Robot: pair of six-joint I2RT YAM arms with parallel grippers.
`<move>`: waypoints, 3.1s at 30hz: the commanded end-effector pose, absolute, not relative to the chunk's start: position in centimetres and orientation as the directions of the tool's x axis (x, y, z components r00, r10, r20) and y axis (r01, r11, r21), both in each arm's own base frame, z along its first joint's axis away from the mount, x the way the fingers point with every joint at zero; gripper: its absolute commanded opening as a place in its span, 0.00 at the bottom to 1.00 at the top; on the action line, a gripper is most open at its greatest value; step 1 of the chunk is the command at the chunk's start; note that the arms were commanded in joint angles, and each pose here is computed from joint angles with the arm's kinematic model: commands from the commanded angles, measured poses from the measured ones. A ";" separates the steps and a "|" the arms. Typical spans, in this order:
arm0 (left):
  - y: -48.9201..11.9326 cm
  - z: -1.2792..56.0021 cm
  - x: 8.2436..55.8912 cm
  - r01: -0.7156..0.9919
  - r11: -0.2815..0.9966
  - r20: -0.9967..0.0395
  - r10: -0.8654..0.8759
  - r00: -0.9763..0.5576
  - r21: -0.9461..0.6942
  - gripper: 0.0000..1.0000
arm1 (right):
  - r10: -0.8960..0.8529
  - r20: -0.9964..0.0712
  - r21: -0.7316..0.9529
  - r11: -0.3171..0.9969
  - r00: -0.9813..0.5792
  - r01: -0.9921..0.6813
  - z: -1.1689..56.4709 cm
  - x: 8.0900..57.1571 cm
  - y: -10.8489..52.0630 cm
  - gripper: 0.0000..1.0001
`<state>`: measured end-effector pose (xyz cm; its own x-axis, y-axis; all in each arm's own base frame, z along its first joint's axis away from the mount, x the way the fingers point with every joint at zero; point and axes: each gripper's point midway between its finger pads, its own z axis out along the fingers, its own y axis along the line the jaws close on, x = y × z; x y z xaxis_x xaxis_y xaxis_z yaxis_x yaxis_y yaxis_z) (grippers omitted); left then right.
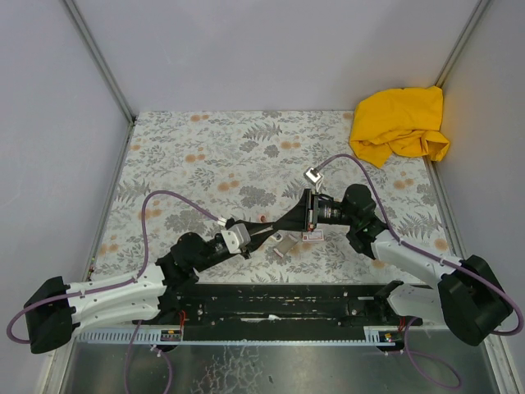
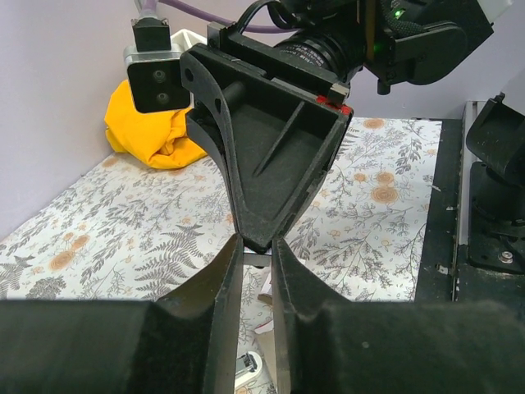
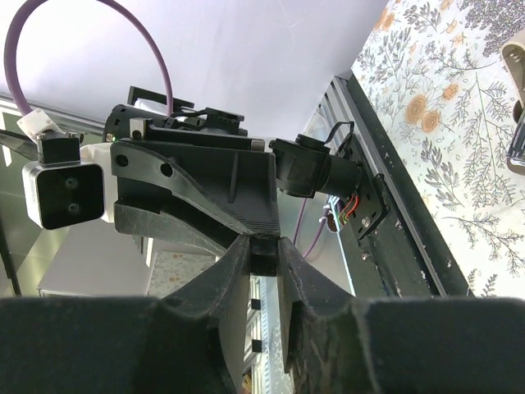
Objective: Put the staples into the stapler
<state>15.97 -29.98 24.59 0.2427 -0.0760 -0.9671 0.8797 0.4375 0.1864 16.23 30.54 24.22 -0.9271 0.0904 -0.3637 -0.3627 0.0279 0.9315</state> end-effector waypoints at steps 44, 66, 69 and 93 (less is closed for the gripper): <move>-26.3 2.3 14.5 0.642 0.758 -0.502 0.514 -0.695 -0.113 0.06 | 0.105 -0.668 0.573 0.705 -0.737 -0.418 14.3 20.0 21.6 0.51; -26.6 0.1 14.2 0.640 0.762 -0.408 0.555 -0.725 -0.100 0.45 | 0.077 -0.673 0.554 0.711 -0.736 -0.433 13.6 19.9 21.5 0.51; -26.9 0.8 14.4 0.640 0.761 -0.430 0.546 -0.719 -0.106 0.50 | 0.060 -0.684 0.541 0.710 -0.727 -0.450 13.7 20.0 21.5 0.51; -16.0 16.3 30.2 0.221 0.850 -0.831 -0.358 -0.425 -0.479 0.92 | -0.299 -0.642 0.215 0.814 -0.706 -0.540 8.4 18.1 29.0 0.53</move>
<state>28.25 -17.31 15.85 -0.4841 -0.2079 -0.8500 0.2581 0.8942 -0.3658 16.75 27.14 7.46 -0.7440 -0.3018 -0.5962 -0.5478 0.7864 0.2854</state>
